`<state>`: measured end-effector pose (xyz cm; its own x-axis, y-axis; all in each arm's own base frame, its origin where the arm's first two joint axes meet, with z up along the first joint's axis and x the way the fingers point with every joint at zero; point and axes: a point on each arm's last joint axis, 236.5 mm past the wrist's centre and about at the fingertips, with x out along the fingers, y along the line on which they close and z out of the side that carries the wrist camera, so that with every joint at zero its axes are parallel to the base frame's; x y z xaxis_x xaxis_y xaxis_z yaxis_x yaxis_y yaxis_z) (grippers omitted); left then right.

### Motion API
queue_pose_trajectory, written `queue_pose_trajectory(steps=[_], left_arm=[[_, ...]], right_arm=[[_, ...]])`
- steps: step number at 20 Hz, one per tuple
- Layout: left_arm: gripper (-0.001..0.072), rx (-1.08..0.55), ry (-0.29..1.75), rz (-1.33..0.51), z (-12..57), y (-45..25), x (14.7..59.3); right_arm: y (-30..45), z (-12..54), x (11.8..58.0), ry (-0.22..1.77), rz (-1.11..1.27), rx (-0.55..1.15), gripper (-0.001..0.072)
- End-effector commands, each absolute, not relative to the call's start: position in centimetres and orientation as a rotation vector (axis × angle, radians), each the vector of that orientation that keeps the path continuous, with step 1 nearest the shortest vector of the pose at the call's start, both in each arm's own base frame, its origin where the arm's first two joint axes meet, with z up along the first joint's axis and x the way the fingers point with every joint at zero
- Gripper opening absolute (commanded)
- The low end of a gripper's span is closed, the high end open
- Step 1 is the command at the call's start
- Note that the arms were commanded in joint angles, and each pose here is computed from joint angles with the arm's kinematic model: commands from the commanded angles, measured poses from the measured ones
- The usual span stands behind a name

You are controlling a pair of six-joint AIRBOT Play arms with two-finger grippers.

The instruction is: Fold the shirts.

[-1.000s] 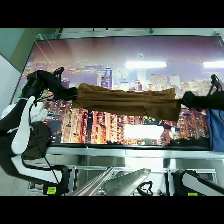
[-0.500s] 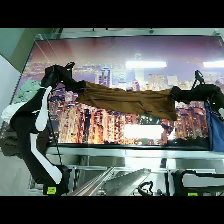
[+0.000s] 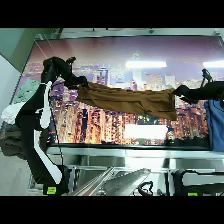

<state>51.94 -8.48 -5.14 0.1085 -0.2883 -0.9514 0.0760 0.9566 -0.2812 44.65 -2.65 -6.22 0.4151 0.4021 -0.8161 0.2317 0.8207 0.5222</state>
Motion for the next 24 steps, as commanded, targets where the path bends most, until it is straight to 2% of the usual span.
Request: queue_pose_trajectory(steps=[1,6,12,16,19,24], left_arm=[[0.07,-0.16,1.443,-0.289,-1.7,-8.5,50.9],[0.0699,-0.169,1.303,-0.269,2.5,-8.3,50.7],[0.0698,-0.173,1.258,-0.303,5.0,-9.7,50.2],[0.0698,-0.244,1.22,-0.397,6.1,-13.3,50.4],[0.0698,-0.238,1.215,-0.406,6.1,-13.9,50.4],[0.0699,-0.239,1.212,-0.406,6.2,-13.9,50.5]], right_arm=[[-3.1,-7.6,42.8,1.241,0.178,0.666,0.0704],[-0.6,-10.2,42.7,1.284,0.281,0.716,0.0704],[-0.3,-12.2,42.1,1.328,0.286,0.738,0.0702],[-0.1,-9.5,41.8,1.353,0.371,0.742,0.0702],[-2.9,-7.2,42.4,1.327,0.352,0.733,0.0704],[-3.5,-6.4,41.9,1.328,0.375,0.751,0.0712]])
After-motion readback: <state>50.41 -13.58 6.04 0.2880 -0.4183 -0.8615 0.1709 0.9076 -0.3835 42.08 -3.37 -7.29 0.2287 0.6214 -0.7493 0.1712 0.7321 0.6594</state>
